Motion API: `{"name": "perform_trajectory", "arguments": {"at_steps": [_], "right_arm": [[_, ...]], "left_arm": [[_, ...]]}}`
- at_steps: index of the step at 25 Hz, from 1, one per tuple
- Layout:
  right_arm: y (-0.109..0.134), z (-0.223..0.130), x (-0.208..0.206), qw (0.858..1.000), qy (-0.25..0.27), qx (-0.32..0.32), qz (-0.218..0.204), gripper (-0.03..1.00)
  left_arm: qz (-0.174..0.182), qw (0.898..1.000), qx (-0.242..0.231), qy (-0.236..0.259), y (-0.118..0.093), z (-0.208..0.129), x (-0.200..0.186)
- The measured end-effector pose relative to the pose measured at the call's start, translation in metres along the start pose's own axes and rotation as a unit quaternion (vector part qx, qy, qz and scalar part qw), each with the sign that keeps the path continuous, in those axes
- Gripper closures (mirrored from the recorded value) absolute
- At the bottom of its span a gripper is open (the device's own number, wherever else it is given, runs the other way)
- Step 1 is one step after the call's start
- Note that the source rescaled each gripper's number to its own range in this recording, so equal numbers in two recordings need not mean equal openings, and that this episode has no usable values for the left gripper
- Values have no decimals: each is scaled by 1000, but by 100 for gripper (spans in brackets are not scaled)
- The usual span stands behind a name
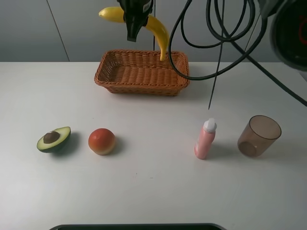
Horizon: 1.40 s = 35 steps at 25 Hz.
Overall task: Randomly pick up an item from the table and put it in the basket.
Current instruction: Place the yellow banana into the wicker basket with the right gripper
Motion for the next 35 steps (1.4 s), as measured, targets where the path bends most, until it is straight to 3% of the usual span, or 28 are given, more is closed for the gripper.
{"name": "perform_trajectory", "arguments": {"at_steps": [6, 17, 18, 21, 22, 24, 28, 32, 35], "right_arm": [[19, -14, 51, 999, 23, -36, 11, 96], [41, -17, 81, 998, 27, -56, 25, 96], [42, -17, 81, 998, 26, -52, 26, 88], [41, -15, 81, 999, 22, -39, 24, 15], [41, -15, 82, 999, 21, -35, 23, 6], [41, -15, 81, 999, 23, -30, 24, -1], [43, -19, 79, 999, 36, -14, 31, -3], [29, -13, 48, 997, 26, 57, 44, -3], [4, -9, -2, 989, 10, 141, 51, -3]], "left_arm": [[1, 1000, 0, 0, 0, 0, 0], [1, 1000, 0, 0, 0, 0, 0], [1, 1000, 0, 0, 0, 0, 0], [2, 1000, 1, 0, 0, 0, 0], [2, 1000, 1, 0, 0, 0, 0], [2, 1000, 1, 0, 0, 0, 0], [2, 1000, 1, 0, 0, 0, 0], [2, 1000, 1, 0, 0, 0, 0], [2, 1000, 1, 0, 0, 0, 0]]}}
Point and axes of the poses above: a point on each arm's last joint axis where the gripper is mounted, x pointing out along that axis toward the gripper, y along the wrist's bending axis when the last joint is at zero, z = x × y, the point moved 7 cm from there along x, pointing out along that axis toward the gripper, and after that the axes turned 10 degrees about x, right-handed, at the moved point
